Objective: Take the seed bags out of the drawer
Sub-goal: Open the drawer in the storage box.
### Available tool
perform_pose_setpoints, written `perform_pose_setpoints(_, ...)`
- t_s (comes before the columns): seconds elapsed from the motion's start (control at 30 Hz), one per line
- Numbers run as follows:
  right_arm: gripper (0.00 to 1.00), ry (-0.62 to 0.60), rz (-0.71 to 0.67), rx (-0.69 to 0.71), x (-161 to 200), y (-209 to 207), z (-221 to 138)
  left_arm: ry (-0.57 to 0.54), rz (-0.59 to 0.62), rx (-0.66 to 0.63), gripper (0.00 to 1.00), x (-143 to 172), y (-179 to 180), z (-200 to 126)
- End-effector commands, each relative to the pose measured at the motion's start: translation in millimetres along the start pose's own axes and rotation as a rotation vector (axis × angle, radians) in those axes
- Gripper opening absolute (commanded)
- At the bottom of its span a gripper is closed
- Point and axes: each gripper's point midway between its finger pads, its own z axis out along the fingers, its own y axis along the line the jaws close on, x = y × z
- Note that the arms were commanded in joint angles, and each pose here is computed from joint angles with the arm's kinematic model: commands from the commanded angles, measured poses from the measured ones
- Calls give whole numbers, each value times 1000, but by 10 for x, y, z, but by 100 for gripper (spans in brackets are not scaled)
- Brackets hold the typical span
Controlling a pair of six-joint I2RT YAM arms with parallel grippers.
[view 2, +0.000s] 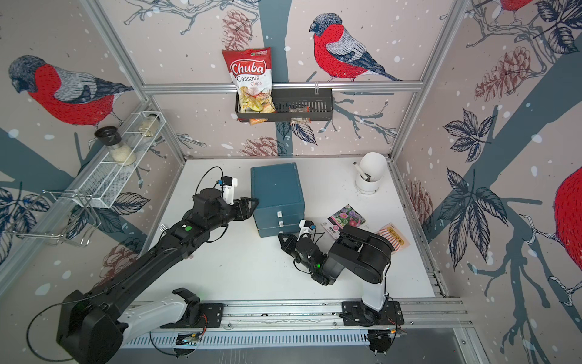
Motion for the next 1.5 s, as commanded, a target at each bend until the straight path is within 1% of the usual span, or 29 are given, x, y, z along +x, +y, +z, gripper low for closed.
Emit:
perform_pose_setpoints(0.0, 15, -23, 43, -9, -59, -6, -4, 55, 15, -44, 59, 137, 113, 2)
perform_pose_setpoints(0.03, 16, -24, 48, -13, -63, -12, -11, 53, 16, -43, 59, 132, 109, 0)
perform_pose_setpoints(0.1, 26, -27, 56, -29, -71, 4, -22, 58, 17, -45, 59, 149, 117, 2)
perform_pose_setpoints(0.13, 28, -27, 57, -33, -73, 15, -21, 57, 17, -44, 59, 143, 114, -2)
perform_pose_setpoints(0.4, 29, -51, 47, -68, -123, 99, -7, 59, 18, -42, 59, 148, 112, 3)
perform_pose_setpoints(0.57, 24, -52, 74, -44, -127, 30, 53, 61, 25, -45, 58, 158, 120, -3)
perform_pose_setpoints(0.67, 20, -52, 95, -22, -146, -37, 77, 56, 26, -47, 58, 149, 123, -13)
perform_pose_setpoints(0.73, 13, -47, 107, 4, -145, -98, 92, 55, 28, -45, 58, 147, 118, -11)
perform_pose_setpoints(0.8, 0, -43, 114, 13, -141, -131, 75, 57, 27, -49, 58, 151, 126, -5)
perform_pose_setpoints(0.97, 0, -11, 108, 57, -73, -192, -73, 58, 17, -49, 58, 123, 118, 34)
perform_pose_setpoints(1.1, 0, 11, 37, 140, -13, -205, -225, 62, -1, -56, 58, 80, 116, 89)
perform_pose_setpoints(1.3, 0, 88, -174, 323, 202, -120, -332, 64, -35, -94, 56, 28, 170, 172)
perform_pose_setpoints(1.47, 0, 114, -271, 390, 364, 2, -474, 65, -60, -107, 56, 26, 198, 218)
